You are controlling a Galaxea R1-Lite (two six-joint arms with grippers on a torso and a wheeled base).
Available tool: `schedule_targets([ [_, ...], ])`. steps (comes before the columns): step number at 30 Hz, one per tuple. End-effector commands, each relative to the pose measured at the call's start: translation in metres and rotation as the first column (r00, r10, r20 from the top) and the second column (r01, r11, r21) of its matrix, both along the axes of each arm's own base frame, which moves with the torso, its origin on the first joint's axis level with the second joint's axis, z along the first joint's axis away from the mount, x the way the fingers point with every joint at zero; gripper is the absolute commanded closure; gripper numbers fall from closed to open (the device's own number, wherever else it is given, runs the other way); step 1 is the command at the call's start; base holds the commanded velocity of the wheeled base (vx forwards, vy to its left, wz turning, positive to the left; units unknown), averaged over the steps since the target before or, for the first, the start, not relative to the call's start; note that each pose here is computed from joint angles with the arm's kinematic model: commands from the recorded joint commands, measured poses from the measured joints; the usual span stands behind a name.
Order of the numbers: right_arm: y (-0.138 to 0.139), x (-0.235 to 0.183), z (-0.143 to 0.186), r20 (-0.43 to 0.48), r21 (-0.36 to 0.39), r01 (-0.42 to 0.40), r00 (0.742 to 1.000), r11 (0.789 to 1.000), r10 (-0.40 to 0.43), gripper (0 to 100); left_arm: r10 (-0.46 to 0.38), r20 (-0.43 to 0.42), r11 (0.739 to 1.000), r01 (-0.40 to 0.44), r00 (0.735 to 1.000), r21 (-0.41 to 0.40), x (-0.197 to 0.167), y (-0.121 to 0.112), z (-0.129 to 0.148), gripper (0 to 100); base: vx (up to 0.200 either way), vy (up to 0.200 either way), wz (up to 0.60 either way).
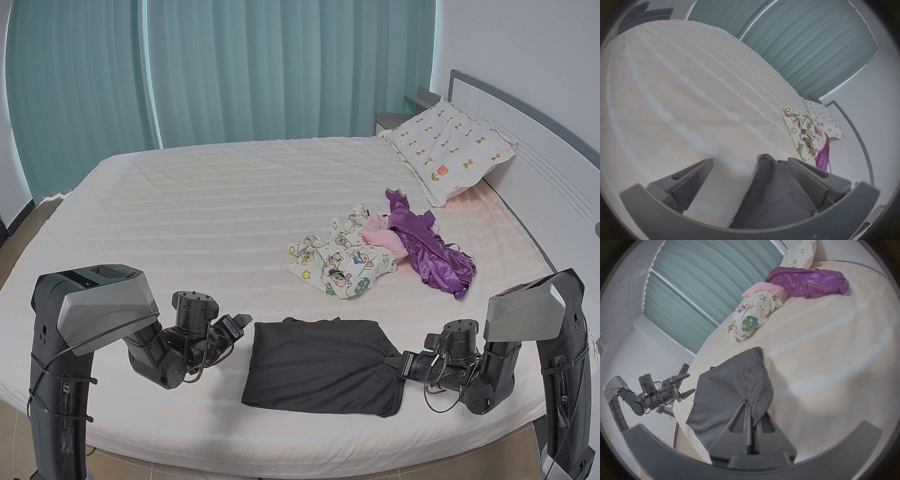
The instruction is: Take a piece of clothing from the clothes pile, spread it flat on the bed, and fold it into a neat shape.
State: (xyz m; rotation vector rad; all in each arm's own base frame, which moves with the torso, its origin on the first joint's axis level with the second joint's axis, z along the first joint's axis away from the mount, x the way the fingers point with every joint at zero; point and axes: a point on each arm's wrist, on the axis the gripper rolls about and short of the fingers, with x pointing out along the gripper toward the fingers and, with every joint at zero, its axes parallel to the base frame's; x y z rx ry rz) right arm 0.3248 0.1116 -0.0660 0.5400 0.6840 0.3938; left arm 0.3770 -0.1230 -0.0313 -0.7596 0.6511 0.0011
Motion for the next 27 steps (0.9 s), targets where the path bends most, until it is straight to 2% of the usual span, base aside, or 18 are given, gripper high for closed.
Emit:
schedule_targets([
  [1,0.001,-0.001,0.000,-0.001,-0.001,-0.003,1.000,1.000,0.003,100,0.000,-0.001,1.000,0.000,1.000,0.001,0.000,0.000,-0.001,0,0.000,0.000,0.00],
  [8,0.001,0.004,-0.003,0.007,-0.004,0.002,1.000,1.000,-0.002,100,-0.001,-0.001,1.000,0.001,1.000,-0.002,0.000,0.000,-0.001,0,0.000,0.000,0.00],
  [9,0.001,0.004,-0.004,0.005,-0.006,0.001,1.000,1.000,-0.001,0,-0.001,-0.003,1.000,0.001,1.000,-0.002,0.000,0.000,-0.001,0,0.000,0.000,0.00],
  [18,-0.001,0.008,0.003,0.022,0.021,0.011,1.000,1.000,-0.012,0,0.000,-0.001,1.000,0.000,1.000,-0.001,0.000,0.000,-0.001,0,0.000,0.000,0.00],
  [24,0.000,0.028,0.005,0.008,0.115,0.073,0.997,0.991,-0.075,0,0.000,-0.003,1.000,0.000,1.000,-0.001,0.000,0.000,-0.002,0,0.000,0.000,0.00],
  [27,0.007,0.036,0.002,-0.020,0.126,0.075,0.997,0.989,-0.073,0,0.000,-0.001,1.000,0.000,1.000,-0.001,0.001,0.000,-0.002,0,0.000,0.000,0.00],
])
